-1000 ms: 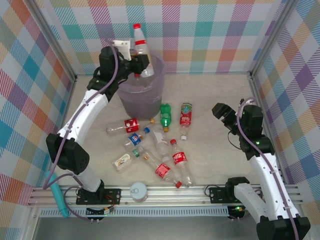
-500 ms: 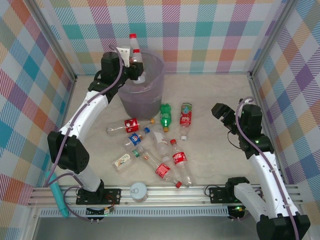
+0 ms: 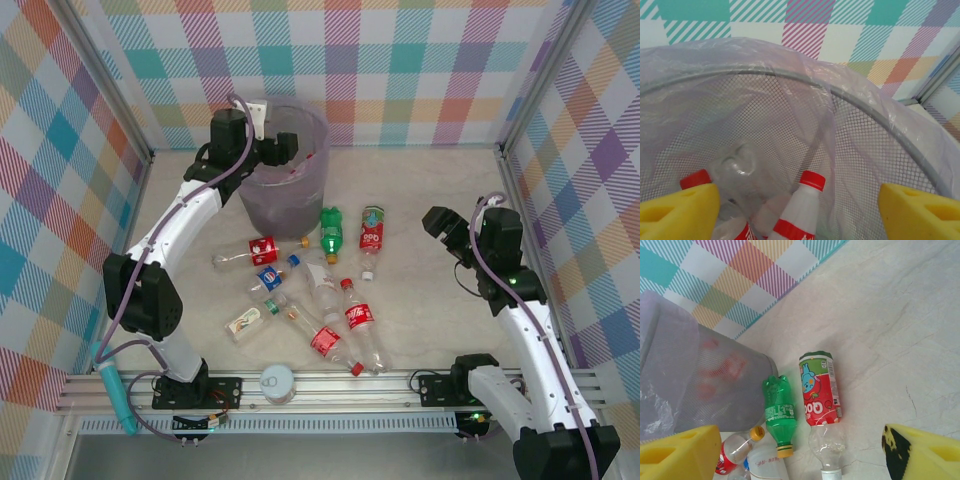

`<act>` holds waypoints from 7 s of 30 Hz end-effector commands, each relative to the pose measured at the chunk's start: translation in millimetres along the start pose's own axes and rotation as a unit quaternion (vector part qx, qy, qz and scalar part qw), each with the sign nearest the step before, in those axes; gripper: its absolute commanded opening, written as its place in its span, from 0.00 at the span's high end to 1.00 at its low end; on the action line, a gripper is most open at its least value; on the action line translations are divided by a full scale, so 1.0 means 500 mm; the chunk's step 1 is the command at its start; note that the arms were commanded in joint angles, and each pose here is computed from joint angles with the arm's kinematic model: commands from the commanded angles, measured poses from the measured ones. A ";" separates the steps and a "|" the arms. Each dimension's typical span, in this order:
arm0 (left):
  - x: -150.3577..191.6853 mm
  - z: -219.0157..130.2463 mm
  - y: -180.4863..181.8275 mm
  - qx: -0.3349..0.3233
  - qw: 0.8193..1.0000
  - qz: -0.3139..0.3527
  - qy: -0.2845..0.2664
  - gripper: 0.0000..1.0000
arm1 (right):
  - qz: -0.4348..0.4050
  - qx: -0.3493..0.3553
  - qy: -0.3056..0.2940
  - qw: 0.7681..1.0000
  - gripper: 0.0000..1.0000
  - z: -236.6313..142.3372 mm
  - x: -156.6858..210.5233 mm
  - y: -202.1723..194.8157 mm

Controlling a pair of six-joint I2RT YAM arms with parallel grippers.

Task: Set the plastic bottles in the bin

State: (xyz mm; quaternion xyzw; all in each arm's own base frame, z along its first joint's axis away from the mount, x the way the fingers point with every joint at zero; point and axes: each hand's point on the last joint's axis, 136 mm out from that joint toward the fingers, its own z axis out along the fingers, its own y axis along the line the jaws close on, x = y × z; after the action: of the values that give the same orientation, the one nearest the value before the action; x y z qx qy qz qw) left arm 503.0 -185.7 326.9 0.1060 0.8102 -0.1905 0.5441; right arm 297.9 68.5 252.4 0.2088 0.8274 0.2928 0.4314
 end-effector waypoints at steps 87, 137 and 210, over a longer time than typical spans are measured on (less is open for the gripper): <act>0.000 -0.222 -0.394 0.193 0.943 -0.267 0.034 0.09 | -0.068 -0.017 0.081 0.994 0.63 0.086 0.037 0.031; 0.043 -0.084 -0.498 0.250 0.937 -0.232 0.071 0.44 | -0.234 -0.329 0.119 0.907 0.60 -0.003 0.132 0.293; -0.126 0.007 0.053 0.067 0.992 -0.084 -0.072 0.67 | -0.113 -0.055 0.034 0.992 0.01 0.048 0.003 0.152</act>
State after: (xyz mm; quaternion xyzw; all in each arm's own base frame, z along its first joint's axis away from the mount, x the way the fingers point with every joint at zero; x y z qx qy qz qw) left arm 550.5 -138.2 353.7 -0.0151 0.7727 -0.3029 0.5577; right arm 320.9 129.9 289.7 0.0766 0.8470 0.2813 0.4445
